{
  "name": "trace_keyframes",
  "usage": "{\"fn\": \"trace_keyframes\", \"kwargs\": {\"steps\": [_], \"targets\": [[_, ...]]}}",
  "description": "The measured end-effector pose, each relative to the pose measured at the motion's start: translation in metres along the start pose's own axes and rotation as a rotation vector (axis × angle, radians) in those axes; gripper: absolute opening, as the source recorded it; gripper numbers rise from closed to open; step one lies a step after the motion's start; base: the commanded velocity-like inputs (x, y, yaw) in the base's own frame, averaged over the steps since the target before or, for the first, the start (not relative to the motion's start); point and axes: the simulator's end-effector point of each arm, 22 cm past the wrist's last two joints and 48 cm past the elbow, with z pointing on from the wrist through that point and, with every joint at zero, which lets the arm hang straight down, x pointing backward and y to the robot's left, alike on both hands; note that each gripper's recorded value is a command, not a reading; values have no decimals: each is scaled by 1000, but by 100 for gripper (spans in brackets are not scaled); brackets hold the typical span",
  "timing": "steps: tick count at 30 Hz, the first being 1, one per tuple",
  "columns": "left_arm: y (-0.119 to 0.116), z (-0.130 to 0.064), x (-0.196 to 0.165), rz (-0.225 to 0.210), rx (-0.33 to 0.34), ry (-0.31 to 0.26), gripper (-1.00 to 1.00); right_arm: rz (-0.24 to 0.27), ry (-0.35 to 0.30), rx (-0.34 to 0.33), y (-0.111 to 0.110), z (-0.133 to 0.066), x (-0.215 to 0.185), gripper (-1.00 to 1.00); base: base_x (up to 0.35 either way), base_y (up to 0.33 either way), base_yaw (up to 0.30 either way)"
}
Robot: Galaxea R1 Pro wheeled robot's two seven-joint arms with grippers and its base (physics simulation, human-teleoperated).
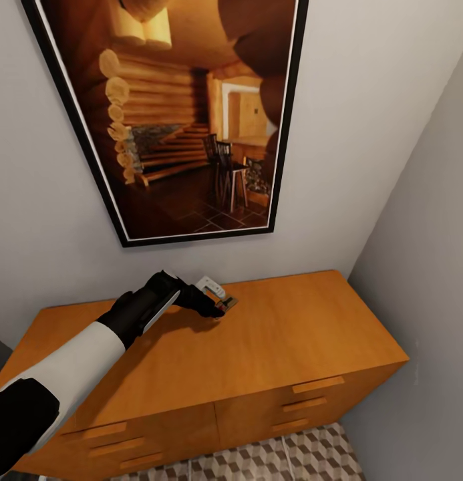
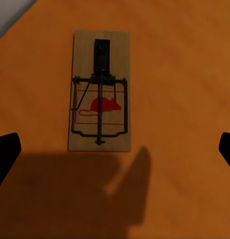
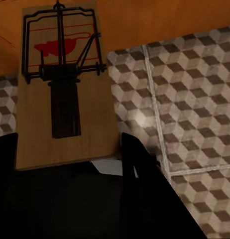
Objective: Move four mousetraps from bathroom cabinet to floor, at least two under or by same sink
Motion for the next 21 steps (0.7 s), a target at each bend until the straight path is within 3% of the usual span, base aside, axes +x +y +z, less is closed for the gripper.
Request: {"fn": "trace_keyframes", "kwargs": {"steps": [21], "targets": [[-1,7,1,0,9,-2,100,6,33,0,0,0,12,-100,0,0,0]]}}
